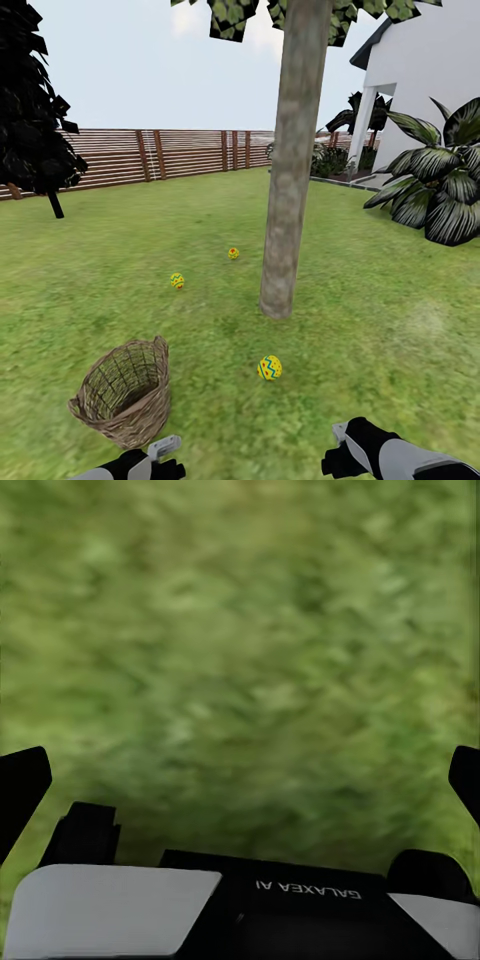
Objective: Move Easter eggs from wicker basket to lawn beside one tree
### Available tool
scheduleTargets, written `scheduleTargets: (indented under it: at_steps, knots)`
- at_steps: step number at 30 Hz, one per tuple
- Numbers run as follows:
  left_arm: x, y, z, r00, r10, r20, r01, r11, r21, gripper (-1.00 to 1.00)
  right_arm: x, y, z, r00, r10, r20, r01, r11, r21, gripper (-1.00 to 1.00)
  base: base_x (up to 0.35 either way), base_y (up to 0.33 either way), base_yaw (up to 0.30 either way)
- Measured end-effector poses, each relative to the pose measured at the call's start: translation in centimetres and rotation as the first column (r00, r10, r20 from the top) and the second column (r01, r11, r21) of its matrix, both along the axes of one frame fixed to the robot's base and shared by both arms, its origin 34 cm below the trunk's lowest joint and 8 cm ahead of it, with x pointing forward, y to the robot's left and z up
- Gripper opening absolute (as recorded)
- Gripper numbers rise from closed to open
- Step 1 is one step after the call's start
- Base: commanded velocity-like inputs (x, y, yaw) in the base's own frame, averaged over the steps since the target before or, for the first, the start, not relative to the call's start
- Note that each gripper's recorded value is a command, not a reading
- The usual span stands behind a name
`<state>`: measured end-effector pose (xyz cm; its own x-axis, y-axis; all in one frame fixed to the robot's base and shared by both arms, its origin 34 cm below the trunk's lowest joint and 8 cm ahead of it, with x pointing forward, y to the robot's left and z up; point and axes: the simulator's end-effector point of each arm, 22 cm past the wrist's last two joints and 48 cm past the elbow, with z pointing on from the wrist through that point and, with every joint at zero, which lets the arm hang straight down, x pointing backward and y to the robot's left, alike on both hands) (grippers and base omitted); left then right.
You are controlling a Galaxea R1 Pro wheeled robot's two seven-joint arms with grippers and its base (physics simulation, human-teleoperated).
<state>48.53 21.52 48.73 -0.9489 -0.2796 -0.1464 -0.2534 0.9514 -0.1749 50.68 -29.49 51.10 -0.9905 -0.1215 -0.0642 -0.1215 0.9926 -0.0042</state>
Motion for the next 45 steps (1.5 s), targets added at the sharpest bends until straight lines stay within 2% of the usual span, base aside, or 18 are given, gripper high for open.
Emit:
scheduleTargets:
  at_steps: [25, 34, 45]
  knots:
    - [-0.3, -0.5, 4.0, 1.0, -0.007, -0.006, 0.007, 1.0, -0.003, 1.0, 0.1, 0.0, 4.1, 1.0, 0.001, -0.002, -0.001, 1.0, 0.0, 1.0, 0.0, 0.0, 0.0]
    - [-0.4, -1.7, 5.4, 1.0, -0.014, -0.008, 0.014, 1.0, -0.017, 1.0, 0.0, 0.0, 5.5, 1.0, 0.004, -0.002, -0.004, 1.0, -0.003, 1.0, 0.0, 0.0, 0.0]
    - [-0.4, -0.9, 7.1, 1.0, -0.003, -0.005, 0.003, 1.0, -0.009, 1.0, -0.1, 0.0, 7.2, 1.0, 0.004, -0.004, -0.004, 1.0, -0.002, 1.0, -0.001, 0.0, 0.0]
